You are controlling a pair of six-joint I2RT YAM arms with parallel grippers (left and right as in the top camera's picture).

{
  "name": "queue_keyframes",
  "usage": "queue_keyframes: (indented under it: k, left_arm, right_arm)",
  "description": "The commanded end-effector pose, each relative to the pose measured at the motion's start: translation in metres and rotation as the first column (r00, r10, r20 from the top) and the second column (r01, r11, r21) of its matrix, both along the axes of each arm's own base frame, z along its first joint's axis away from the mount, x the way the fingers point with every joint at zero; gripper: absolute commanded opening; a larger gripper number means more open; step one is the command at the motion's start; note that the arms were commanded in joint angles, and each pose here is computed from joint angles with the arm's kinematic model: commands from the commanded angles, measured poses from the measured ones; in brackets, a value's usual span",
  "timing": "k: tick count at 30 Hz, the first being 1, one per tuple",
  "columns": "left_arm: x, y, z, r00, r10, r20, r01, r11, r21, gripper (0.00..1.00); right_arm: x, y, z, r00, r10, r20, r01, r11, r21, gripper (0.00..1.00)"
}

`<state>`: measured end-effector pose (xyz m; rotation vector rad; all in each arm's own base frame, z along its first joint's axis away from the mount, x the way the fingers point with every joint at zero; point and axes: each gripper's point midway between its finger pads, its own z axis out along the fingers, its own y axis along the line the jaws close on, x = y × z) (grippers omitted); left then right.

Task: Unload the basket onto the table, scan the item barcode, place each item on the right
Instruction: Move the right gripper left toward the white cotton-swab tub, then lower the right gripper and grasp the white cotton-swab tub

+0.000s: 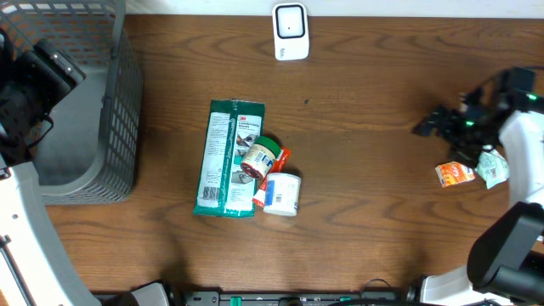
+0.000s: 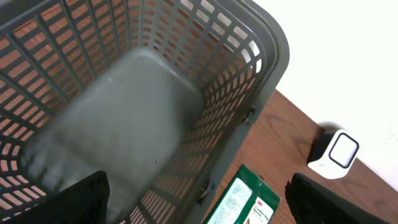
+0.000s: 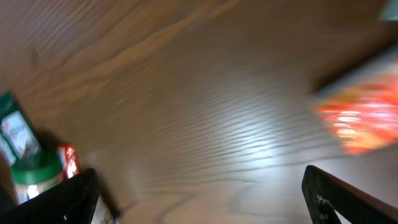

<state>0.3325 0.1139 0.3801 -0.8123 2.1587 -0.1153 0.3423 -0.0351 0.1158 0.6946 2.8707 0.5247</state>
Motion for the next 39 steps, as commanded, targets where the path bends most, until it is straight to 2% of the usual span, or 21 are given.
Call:
queue_keyframes:
  k: [1,9,15,22,28,32,39]
  left_arm:
    - [0.0,0.002,0.001,1.0,0.012,0.003,-0.012,1.0,-0.005,0.88]
    - [0.0,0.002,0.001,1.0,0.012,0.003,-0.012,1.0,-0.005,0.88]
    - [0.0,0.002,0.001,1.0,0.012,0.003,-0.012,1.0,-0.005,0.88]
    - [0.0,0.002,0.001,1.0,0.011,0.003,-0.011,1.0,-0.004,0.88]
    - [0.0,0.002,0.001,1.0,0.012,0.003,-0.012,1.0,-0.005,0.88]
    - [0.0,0.002,0.001,1.0,0.011,0.003,-0.011,1.0,-0.004,0.88]
    - [0.0,0.002,0.001,1.0,0.011,0.003,-0.011,1.0,-0.004,0.88]
  right_arm:
    - [0.001,0.052,0.006,0.99,0.14,0.024,-0.14,0.99,0.031,0.99]
    - [-0.01,0.168,0.006,0.923,0.382,0.038,-0.382,0.924,-0.008,0.99]
    - [-0.033,0.23,0.007,0.885,0.464,0.044,-0.465,0.885,0.012,0.99]
    - [-0.045,0.254,0.001,0.93,0.367,0.01,-0.365,0.927,-0.084,0.99]
    - [-0.054,0.283,-0.008,0.927,0.37,0.058,-0.361,0.925,-0.121,0.99]
    - [-0.058,0.277,-0.019,0.952,0.3,0.054,-0.285,0.939,-0.19,0.99]
    - [-0.064,0.283,-0.046,0.962,0.265,0.062,-0.253,0.955,-0.152,0.99]
